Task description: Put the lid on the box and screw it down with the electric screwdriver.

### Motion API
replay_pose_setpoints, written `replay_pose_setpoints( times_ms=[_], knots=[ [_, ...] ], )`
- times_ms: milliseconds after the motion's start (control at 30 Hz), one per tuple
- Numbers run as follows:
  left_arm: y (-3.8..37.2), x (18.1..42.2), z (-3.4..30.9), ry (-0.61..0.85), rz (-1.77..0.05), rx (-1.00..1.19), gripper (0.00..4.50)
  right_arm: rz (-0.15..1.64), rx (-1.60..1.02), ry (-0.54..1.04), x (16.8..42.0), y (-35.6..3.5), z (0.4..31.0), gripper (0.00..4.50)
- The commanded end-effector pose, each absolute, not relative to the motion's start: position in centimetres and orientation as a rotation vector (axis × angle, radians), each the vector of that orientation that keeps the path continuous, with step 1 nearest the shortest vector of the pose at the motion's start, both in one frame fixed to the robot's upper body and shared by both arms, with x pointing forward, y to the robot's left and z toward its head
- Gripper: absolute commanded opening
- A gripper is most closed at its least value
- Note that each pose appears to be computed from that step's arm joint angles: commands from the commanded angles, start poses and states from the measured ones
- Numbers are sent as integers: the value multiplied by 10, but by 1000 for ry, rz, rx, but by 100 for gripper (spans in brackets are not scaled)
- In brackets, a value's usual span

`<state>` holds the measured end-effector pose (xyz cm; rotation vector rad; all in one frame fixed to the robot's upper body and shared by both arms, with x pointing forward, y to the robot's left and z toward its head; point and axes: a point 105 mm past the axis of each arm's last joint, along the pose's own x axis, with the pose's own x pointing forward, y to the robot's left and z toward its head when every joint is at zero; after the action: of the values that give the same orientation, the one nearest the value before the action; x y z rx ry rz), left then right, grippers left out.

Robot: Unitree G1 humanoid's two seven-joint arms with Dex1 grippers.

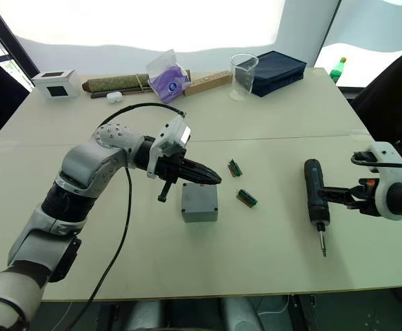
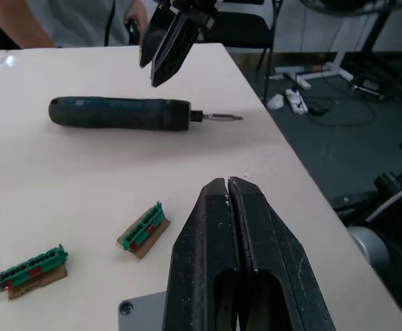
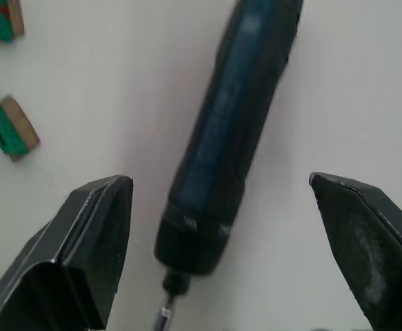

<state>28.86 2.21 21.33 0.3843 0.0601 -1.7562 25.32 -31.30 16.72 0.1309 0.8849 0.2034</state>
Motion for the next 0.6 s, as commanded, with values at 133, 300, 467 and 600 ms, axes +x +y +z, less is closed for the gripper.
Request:
replay_pose_setpoints(
  times_ms=[133,300,467,600],
  knots=[
    [26,284,197,55,-1782,387,0,204,195,989,264,-310,151,448],
    [29,281,189,68,-1767,373,0,180,177,1028,269,-312,145,448],
    [32,280,182,73,-1739,371,0,197,174,1108,270,-311,131,448],
    [30,279,181,67,-1732,368,0,238,172,1150,274,-307,124,448]
  ],
)
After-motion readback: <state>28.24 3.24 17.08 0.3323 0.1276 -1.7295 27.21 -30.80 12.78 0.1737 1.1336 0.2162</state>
